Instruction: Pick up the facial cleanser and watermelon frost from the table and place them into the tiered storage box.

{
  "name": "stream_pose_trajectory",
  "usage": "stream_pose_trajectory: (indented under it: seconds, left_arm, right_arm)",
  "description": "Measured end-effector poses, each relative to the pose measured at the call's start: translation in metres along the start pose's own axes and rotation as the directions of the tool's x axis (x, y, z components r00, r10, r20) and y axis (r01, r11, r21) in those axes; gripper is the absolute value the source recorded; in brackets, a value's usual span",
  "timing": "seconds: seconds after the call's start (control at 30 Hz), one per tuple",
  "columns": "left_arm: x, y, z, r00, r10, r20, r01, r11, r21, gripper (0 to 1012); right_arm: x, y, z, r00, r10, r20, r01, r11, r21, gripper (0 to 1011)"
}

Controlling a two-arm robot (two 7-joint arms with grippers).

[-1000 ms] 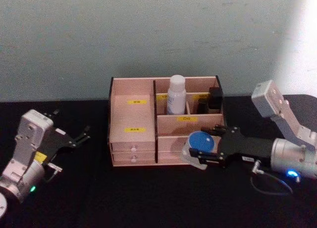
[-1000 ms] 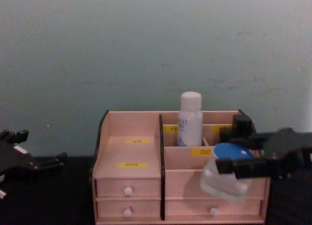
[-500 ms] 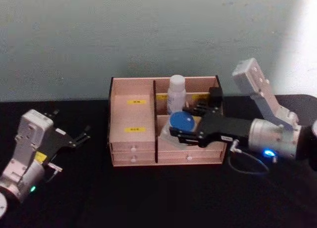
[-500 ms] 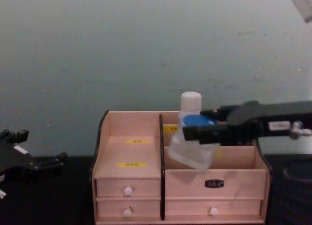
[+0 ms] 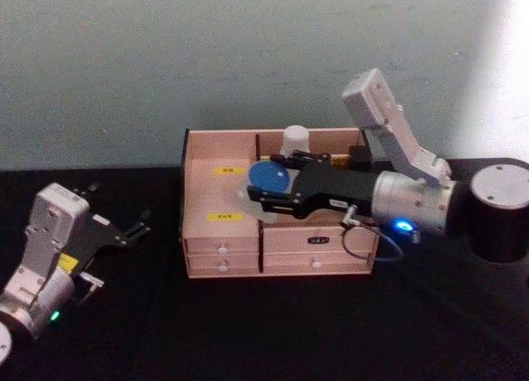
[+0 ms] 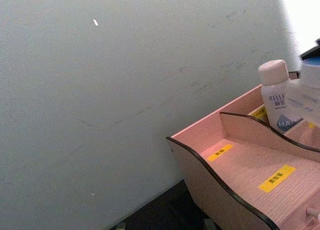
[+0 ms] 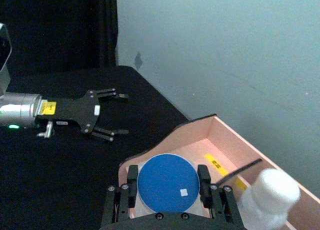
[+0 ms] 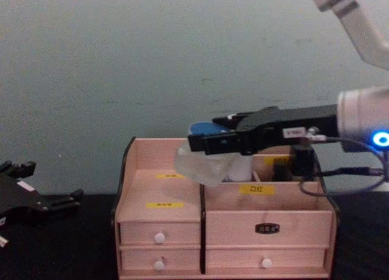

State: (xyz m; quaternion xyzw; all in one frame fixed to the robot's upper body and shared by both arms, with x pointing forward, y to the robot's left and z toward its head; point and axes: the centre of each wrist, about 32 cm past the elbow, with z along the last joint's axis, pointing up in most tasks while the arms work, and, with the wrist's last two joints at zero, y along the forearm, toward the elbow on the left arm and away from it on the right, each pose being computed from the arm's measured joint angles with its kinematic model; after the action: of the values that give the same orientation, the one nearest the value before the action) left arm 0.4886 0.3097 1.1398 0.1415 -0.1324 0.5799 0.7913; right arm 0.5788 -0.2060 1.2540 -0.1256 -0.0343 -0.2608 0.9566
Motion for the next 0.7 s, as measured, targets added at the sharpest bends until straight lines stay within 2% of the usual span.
stream_pose_trajectory:
  seconds: [0.4, 0.7]
  left_arm:
    - [0.0000, 0.0000, 0.0000, 1.0000, 0.000, 0.000, 0.000, 1.0000, 0.000, 1001]
    - [0.0000, 0.0000, 0.0000, 1.0000, 0.000, 0.000, 0.000, 1.0000, 0.000, 1001]
  right_arm:
    - [0.007, 0.035, 0.004, 1.000, -0.004, 0.005, 0.004, 1.000, 0.008, 715]
    - [0.012, 0.055, 0.003, 1.000, -0.024, 0.001, 0.024, 1.000, 0.007, 715]
